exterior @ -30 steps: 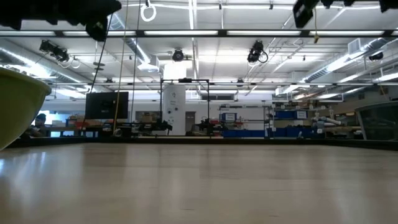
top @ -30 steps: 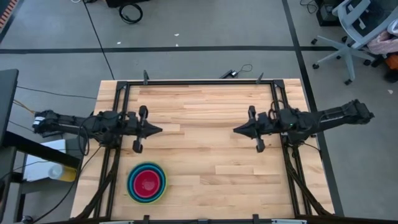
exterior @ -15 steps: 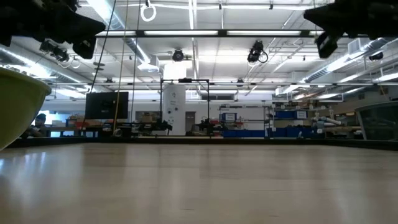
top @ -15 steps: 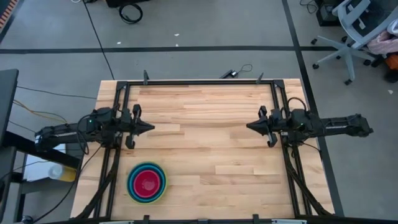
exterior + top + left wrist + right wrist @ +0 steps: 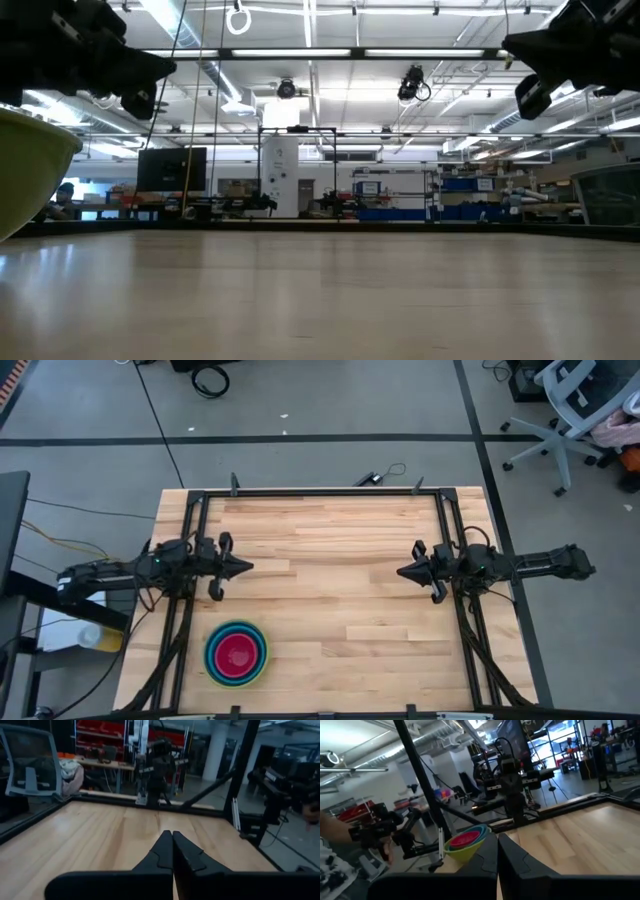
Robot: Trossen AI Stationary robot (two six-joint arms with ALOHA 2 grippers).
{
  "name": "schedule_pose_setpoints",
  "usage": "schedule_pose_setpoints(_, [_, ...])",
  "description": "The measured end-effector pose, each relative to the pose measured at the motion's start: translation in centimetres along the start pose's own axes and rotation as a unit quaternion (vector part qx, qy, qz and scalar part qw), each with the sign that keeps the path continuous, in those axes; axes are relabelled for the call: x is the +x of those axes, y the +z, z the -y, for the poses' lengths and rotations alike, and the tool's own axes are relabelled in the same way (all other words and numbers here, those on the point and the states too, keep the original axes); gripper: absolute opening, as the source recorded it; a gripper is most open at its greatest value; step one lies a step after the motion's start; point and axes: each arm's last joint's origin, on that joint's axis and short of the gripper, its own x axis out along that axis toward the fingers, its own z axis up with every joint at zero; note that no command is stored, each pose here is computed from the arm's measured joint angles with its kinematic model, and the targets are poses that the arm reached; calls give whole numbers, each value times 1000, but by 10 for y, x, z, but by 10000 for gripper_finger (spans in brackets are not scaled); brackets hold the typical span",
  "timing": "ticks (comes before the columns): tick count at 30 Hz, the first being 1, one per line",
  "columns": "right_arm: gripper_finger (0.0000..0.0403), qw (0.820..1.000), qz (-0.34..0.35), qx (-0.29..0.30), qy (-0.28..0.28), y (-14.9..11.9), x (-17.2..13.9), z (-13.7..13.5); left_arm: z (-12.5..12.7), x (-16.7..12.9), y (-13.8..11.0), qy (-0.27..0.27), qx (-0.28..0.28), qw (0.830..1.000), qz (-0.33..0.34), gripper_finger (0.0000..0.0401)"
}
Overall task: Nest bowls inside each other
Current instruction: Return to Home Position
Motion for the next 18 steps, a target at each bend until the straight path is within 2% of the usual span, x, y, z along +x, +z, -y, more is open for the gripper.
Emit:
schedule_pose_setpoints(8, [5,1000,-4,-25,18,-1,-4,-1,-1,0,0,20,15,1000,16,0])
schedule_pose_setpoints(12, [5,1000,-4,-20,15,-7,-7,1,-5,1,-17,33,-4,999,40,0])
schedule_pose_setpoints(18, [5,1000,-5,-9,26,-8,-8,1,-2,0,-8,34,7,996,77,0])
